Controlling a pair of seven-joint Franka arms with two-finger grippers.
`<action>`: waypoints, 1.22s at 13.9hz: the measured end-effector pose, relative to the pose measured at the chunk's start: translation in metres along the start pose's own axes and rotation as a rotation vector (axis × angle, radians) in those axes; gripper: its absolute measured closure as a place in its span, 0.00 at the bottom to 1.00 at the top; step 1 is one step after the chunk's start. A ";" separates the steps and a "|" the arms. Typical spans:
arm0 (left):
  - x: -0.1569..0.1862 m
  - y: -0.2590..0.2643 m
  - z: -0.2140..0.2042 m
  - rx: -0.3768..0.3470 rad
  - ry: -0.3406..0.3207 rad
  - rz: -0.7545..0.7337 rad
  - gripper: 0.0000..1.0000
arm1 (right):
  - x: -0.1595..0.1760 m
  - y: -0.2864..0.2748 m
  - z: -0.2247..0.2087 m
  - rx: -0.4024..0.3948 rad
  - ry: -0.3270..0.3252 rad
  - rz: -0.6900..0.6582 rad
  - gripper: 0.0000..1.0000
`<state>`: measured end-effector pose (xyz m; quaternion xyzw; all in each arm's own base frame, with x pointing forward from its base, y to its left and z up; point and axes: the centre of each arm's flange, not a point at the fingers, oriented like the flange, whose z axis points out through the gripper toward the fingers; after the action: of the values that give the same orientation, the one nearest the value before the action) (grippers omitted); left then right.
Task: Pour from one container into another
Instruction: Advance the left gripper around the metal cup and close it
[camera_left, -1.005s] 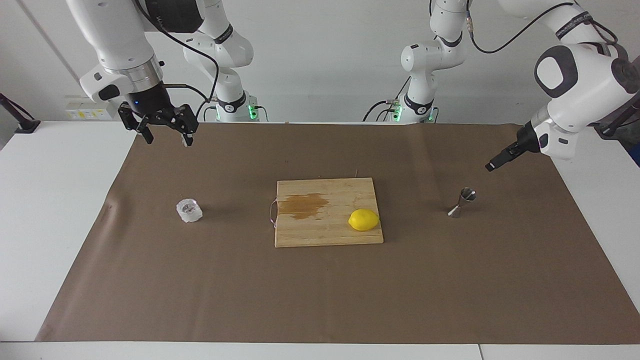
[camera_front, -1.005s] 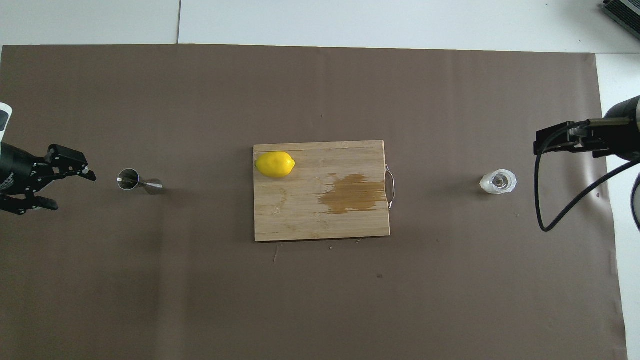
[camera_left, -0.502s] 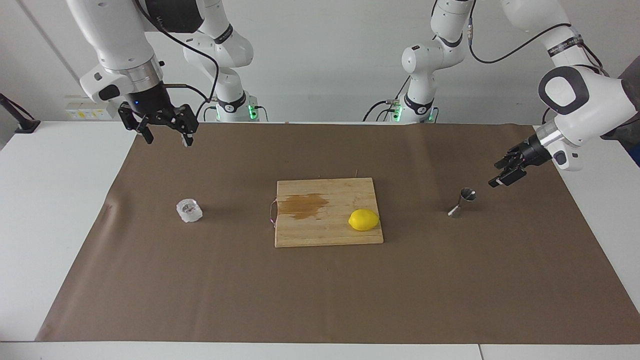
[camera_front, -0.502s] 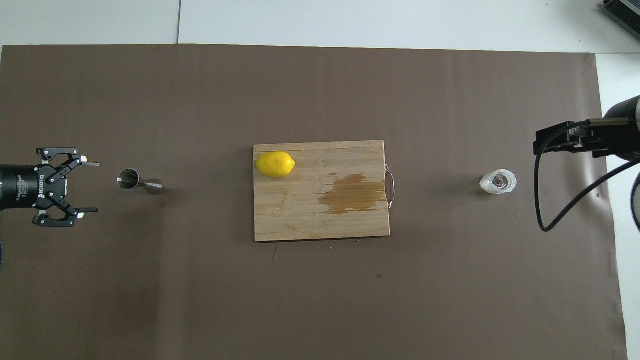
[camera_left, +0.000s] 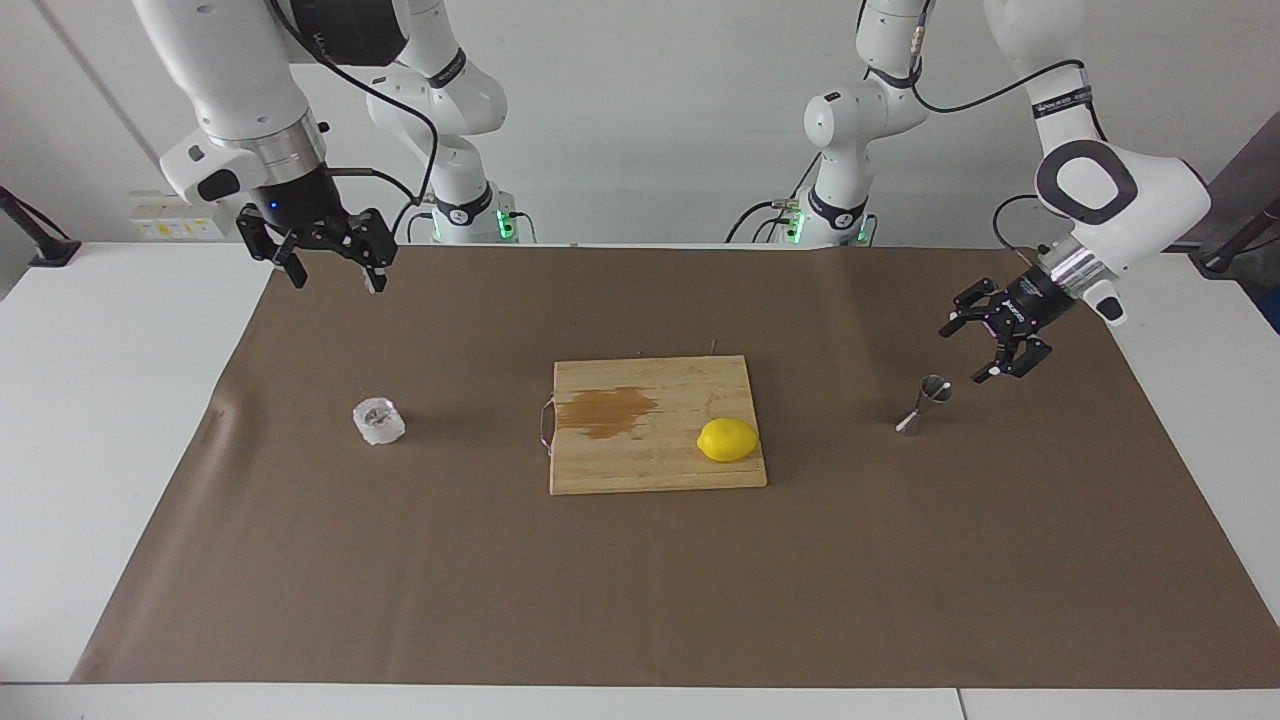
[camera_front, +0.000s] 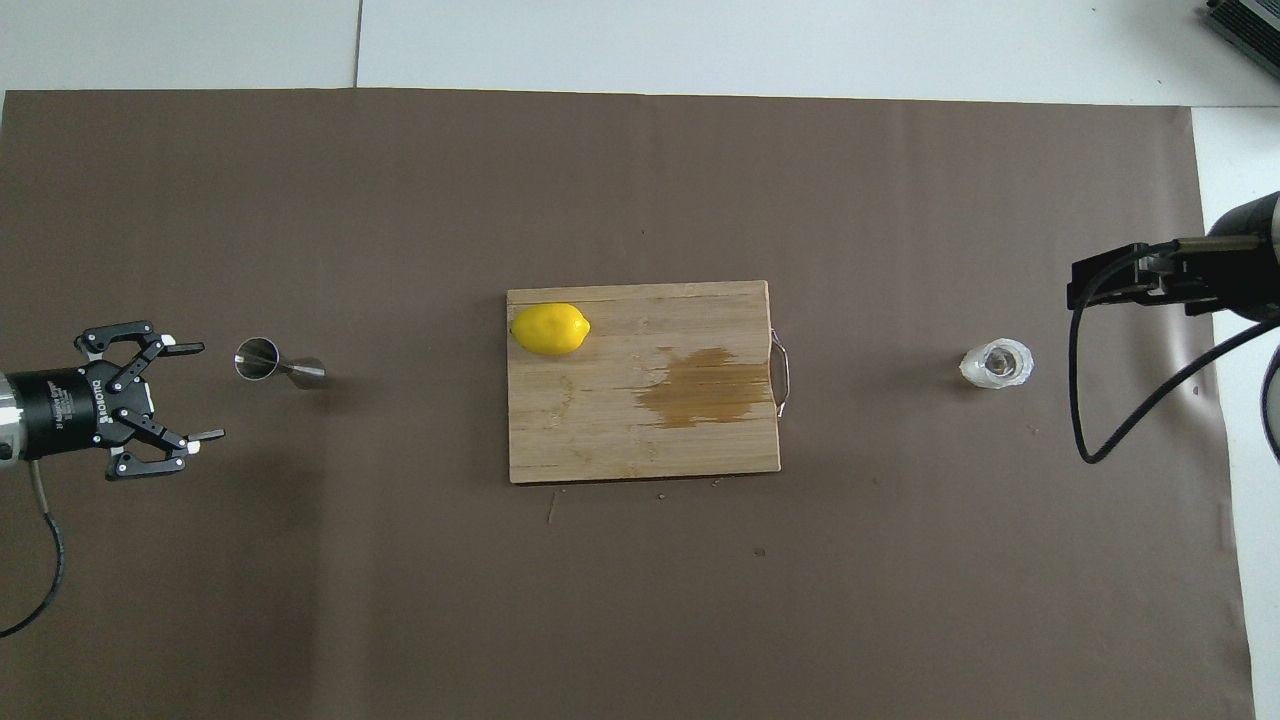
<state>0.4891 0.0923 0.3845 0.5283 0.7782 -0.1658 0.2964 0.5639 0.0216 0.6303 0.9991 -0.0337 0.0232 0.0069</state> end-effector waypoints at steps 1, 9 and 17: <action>0.003 -0.001 0.002 -0.015 -0.007 -0.027 0.00 | 0.000 0.000 0.000 0.000 0.000 0.000 0.00; -0.018 -0.009 0.028 -0.082 0.020 -0.099 0.00 | 0.000 0.000 0.000 0.000 0.000 0.000 0.00; -0.027 -0.013 0.042 -0.120 0.036 -0.121 0.00 | 0.000 0.000 0.000 0.000 0.000 0.000 0.00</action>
<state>0.4966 0.0438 0.3691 0.4647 0.8223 -0.1269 0.3031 0.5638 0.0216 0.6303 0.9991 -0.0337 0.0231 0.0069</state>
